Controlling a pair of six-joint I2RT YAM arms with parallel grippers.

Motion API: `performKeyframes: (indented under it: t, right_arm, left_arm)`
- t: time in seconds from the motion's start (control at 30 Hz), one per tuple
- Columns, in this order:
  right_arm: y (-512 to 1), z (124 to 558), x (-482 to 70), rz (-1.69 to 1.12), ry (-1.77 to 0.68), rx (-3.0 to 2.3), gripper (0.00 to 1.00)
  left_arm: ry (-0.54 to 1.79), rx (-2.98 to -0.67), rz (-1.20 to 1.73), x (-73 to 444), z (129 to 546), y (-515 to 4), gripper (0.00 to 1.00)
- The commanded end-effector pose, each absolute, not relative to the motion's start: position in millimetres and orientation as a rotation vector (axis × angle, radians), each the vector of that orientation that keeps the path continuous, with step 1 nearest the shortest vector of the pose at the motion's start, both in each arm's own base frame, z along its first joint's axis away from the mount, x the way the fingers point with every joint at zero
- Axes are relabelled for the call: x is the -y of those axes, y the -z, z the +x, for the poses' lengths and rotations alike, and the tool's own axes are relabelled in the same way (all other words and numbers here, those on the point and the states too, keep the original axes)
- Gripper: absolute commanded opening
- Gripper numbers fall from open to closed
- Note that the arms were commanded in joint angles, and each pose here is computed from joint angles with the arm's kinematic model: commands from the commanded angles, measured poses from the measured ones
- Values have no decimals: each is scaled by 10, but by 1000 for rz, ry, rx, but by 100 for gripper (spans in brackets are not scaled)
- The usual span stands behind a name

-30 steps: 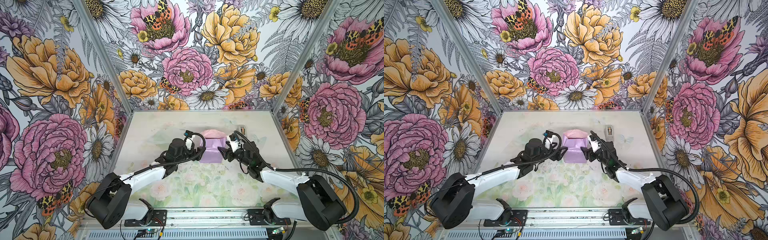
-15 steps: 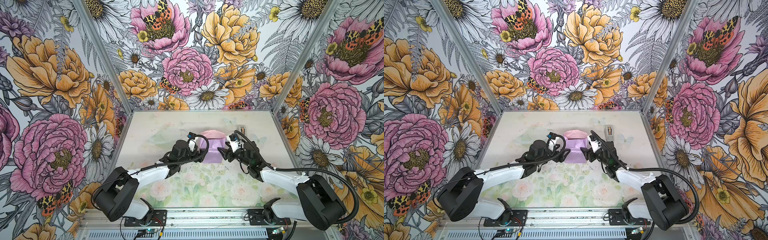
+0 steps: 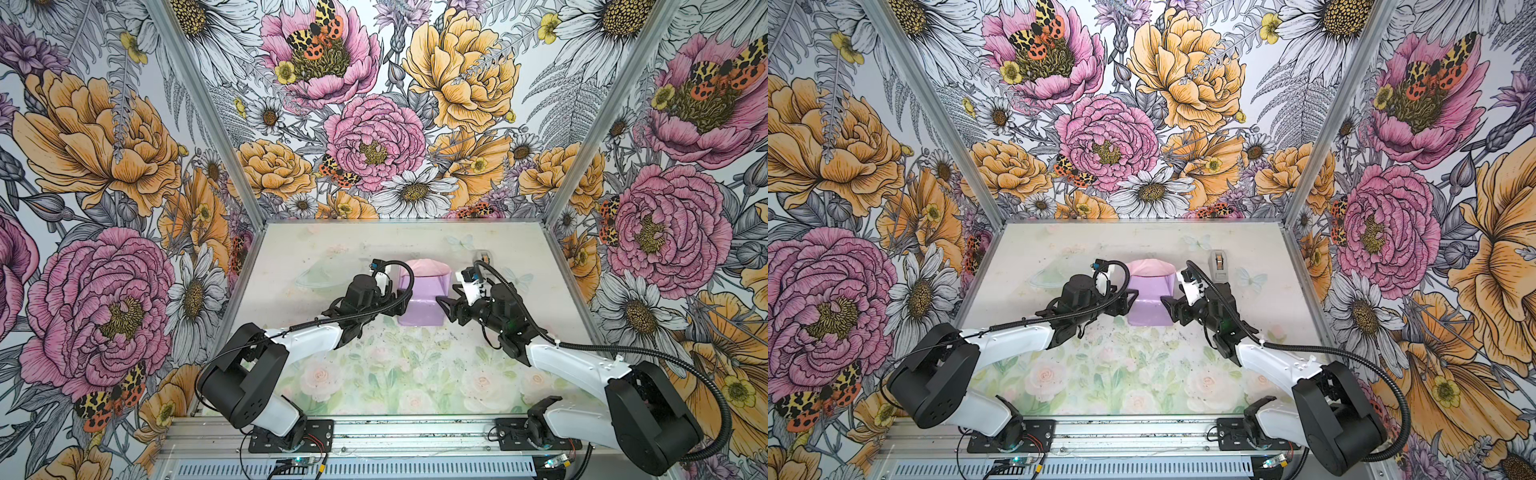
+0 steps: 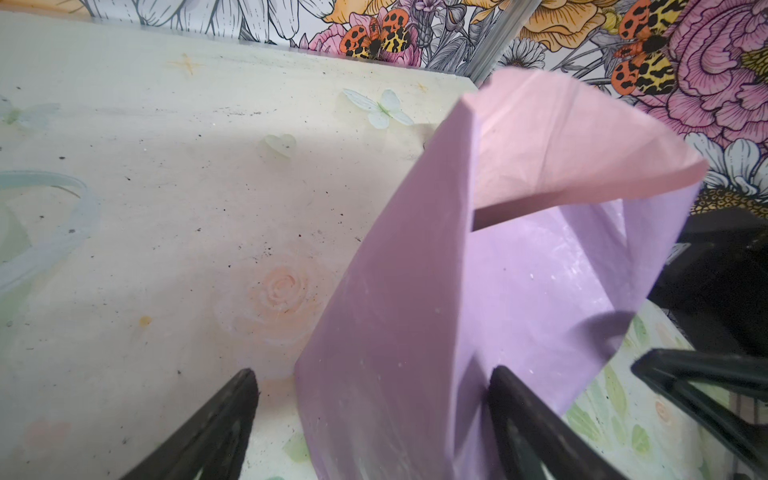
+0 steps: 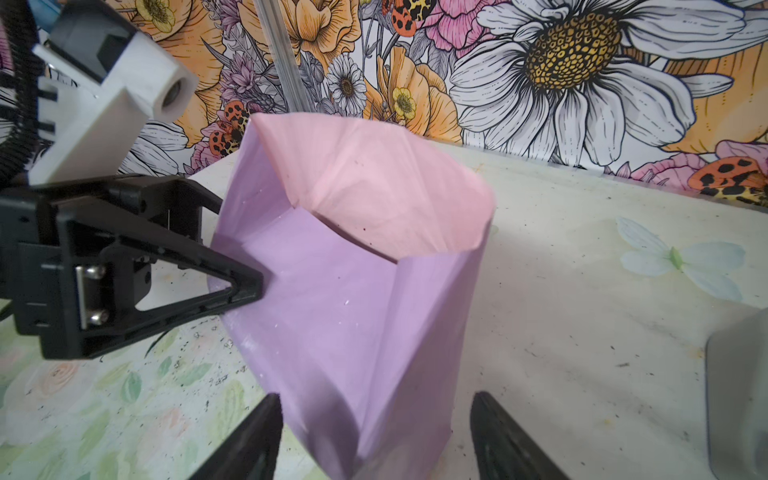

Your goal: Wrap the gift box in paper

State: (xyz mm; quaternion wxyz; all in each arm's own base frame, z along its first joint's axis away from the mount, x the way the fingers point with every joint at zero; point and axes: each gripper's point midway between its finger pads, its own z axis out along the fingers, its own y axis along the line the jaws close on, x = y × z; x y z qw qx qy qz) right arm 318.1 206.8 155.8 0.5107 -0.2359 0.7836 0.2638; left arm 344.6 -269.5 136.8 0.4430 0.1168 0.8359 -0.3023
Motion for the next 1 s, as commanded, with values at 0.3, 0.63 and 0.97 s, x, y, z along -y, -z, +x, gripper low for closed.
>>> performKeyframes:
  t: [0.3, 0.63, 0.97]
  right_arm:
    - [-1277, 3536, -1833, -337, -475, -2076, 67]
    - [-1644, 3359, -2022, -403, -638, -1987, 71]
    - [-1726, 3574, -2303, -495, -704, -1956, 76]
  left_arm:
    - [590, -2211, 227, 2459, 3411, -1080, 87]
    - [526, -2246, 280, 2453, 3380, -1001, 87]
    - [536, -2232, 309, 2536, 3369, -1027, 87]
